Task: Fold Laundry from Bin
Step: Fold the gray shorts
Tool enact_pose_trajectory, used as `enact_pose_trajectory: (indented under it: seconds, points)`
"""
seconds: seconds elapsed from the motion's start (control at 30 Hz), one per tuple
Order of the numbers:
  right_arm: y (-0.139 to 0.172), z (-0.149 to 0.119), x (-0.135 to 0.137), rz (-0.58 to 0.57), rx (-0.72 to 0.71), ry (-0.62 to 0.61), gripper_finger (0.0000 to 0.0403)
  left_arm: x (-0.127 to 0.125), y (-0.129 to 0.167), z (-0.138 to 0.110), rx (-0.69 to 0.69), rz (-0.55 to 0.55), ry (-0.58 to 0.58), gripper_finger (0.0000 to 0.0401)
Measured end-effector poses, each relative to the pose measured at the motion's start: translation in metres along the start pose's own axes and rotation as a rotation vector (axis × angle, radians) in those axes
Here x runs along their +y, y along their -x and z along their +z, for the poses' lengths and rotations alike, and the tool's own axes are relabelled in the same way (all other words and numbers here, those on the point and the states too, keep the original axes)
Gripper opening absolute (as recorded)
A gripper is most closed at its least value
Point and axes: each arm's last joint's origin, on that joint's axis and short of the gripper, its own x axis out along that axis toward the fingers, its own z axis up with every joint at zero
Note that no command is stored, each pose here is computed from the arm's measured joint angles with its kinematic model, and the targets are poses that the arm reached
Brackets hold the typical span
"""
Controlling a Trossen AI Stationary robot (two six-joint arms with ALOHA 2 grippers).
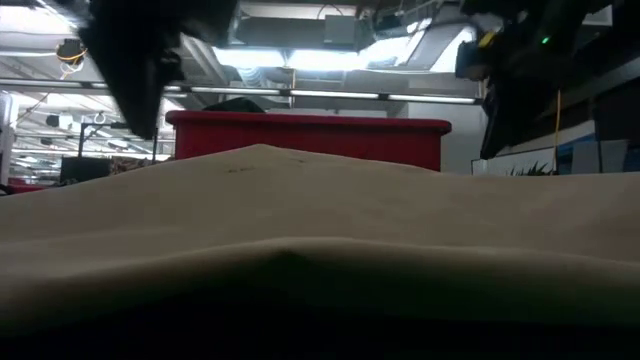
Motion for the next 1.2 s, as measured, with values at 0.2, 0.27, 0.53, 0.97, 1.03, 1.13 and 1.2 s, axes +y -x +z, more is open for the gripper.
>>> enact_pose_trajectory:
  seconds: [0.2,0.27,0.53,0.97,1.03,1.13,1.2]
  points:
    - [0.008,-0.005,0.036,0.103,-0.071,0.058,0.0165,-0.040,0.000,-0.025,-0.057,-0.034,-0.051,0.0135]
    - [0.011,-0.008,0.046,0.132,-0.086,0.072,0.0166,-0.054,-0.002,-0.030,-0.090,-0.065,-0.067,0.0135]
    - [0.020,-0.019,0.072,0.210,-0.117,0.153,0.0166,-0.103,-0.006,-0.046,-0.221,-0.253,0.006,0.0135]
    - [0.026,-0.025,0.085,0.239,-0.150,0.182,0.0166,-0.162,-0.043,-0.055,-0.421,-0.393,-0.020,0.0135]
    - [0.026,-0.025,0.085,0.239,-0.150,0.182,0.0166,-0.165,-0.048,-0.058,-0.403,-0.389,-0.029,0.0135]
    - [0.026,-0.025,0.085,0.239,-0.151,0.182,0.0166,-0.168,-0.054,-0.063,-0.389,-0.382,-0.042,0.0135]
    - [0.026,-0.025,0.085,0.239,-0.151,0.182,0.0166,-0.171,-0.060,-0.066,-0.377,-0.373,-0.051,0.0135]
